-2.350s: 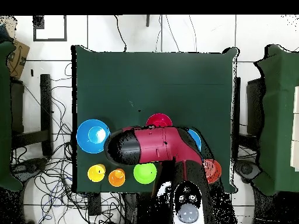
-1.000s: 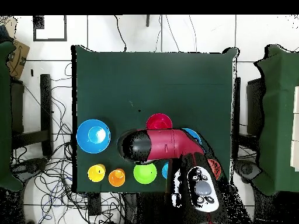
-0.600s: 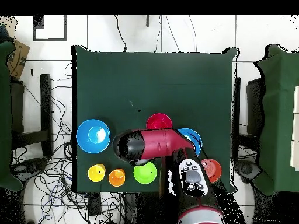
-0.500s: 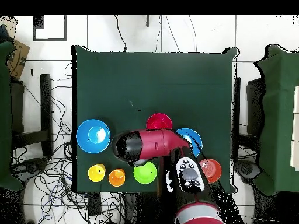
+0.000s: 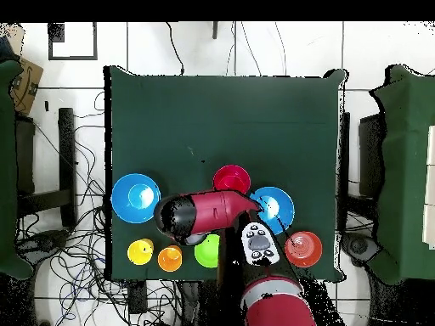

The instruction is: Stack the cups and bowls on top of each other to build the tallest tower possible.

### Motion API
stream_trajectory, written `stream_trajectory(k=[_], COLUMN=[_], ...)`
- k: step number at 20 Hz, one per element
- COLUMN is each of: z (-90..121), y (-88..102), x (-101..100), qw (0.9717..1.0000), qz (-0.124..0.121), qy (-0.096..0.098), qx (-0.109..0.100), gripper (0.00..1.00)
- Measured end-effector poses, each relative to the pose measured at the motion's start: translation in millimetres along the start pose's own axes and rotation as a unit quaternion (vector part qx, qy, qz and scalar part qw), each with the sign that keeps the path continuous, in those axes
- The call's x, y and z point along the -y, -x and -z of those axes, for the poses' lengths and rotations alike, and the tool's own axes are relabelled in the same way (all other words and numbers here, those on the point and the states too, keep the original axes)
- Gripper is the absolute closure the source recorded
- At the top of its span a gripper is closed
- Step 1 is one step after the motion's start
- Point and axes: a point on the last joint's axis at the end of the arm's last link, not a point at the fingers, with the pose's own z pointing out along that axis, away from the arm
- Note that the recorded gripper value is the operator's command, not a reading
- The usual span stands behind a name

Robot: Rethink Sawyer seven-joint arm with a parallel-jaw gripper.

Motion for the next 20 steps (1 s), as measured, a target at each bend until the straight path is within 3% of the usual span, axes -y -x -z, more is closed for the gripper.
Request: stream_trajectory(k=[11, 20], z=[-7.8, -15.9], y=[-5.5, -17.5], x=[-0.9, -1.2], qw=[0.9999, 0.9993], qz=[-0.002, 0.005], qy=[-0.002, -0.021], qx=[-0.012, -0.03], gripper=[0.0, 0.0])
